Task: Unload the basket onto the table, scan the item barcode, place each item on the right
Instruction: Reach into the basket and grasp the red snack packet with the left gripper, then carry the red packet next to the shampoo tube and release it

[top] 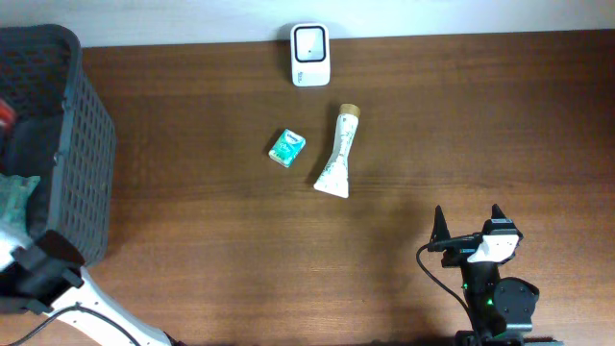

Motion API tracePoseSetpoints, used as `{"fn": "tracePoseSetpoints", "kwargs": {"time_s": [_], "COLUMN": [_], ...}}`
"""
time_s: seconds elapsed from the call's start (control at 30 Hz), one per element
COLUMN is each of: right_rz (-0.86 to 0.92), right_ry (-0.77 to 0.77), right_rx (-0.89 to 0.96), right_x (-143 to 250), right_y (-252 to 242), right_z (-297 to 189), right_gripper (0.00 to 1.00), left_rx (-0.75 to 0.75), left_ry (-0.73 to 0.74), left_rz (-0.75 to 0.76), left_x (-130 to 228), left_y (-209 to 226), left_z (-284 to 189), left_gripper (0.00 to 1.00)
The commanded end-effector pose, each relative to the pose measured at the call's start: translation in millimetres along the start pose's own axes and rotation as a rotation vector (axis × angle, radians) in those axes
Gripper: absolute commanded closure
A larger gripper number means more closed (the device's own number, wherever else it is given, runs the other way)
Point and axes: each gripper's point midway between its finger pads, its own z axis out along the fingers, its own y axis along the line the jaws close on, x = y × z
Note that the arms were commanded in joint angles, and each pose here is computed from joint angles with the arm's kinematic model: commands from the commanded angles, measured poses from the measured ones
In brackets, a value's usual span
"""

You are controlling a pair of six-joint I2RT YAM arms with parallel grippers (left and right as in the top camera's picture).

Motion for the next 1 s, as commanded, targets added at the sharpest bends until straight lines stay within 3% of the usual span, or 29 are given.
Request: {"fn": "tracePoseSetpoints", "kwargs": {"time_s": [0.0,0.13,0.3,0.47,0.63,0.97], "right_rz": [0.003,0.003,0.003,0.003,0.003,0.003], "right_ry": [0.003,0.003,0.003,0.002,0.003,0.003], "right_rx": [-0.004,-0.004,-0.004,-0.004,-0.004,-0.004], "right_x": [3,3,3,3,3,3], "right_y": [1,1,1,1,1,1], "right_z": [0,0,0,0,0,0], "right_gripper": [0.01,0.01,0.01,0.01,0.01,0.01], "left_rx": [0.117,0.327,0.453,0.363,0.289,0.227], "left_ry": [-0.115,-0.113,-0.042,0.086,0.259,0.701], "left_rz": [0.123,0.21,0.292,0.365,0.482,0.708], "left_x": [-9,7,39,93,164,356], "left_y": [-68,-138,-203,-243,-281,-320], "left_z": [-49,-77,-75,-51,-26,77], "left_gripper": [1.0,1.0,1.0,1.0,1.0,1.0]}}
